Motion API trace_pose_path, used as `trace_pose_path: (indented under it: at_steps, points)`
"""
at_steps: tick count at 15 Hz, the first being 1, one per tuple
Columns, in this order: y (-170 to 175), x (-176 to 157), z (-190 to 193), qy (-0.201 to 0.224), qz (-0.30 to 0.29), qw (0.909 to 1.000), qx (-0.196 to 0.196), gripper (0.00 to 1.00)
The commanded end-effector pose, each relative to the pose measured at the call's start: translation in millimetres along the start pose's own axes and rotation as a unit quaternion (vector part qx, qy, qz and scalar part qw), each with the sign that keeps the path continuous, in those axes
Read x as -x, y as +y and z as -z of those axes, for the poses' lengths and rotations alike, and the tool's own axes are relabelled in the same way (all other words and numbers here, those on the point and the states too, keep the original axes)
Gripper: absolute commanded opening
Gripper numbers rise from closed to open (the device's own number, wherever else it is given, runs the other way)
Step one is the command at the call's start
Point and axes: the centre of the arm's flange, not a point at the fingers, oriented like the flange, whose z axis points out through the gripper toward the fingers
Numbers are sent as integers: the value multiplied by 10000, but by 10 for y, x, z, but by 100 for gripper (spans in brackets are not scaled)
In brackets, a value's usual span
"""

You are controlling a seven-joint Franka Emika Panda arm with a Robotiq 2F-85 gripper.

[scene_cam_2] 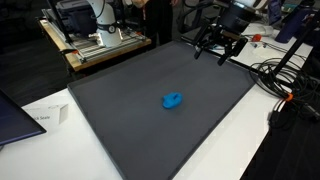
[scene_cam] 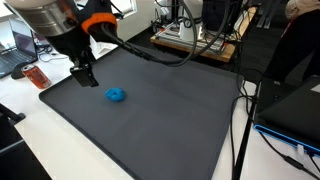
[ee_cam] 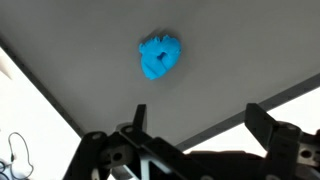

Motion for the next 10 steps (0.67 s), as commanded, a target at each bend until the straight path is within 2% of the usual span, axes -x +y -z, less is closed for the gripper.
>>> trace_pose_path:
  at_steps: [1, 5, 10]
  points:
    - [606, 478, -29, -192, 931, 9951, -254, 100]
    - [746, 537, 188, -412, 1806, 9810, -573, 100]
    - [991, 702, 460, -627, 2703, 9546, -1083, 100]
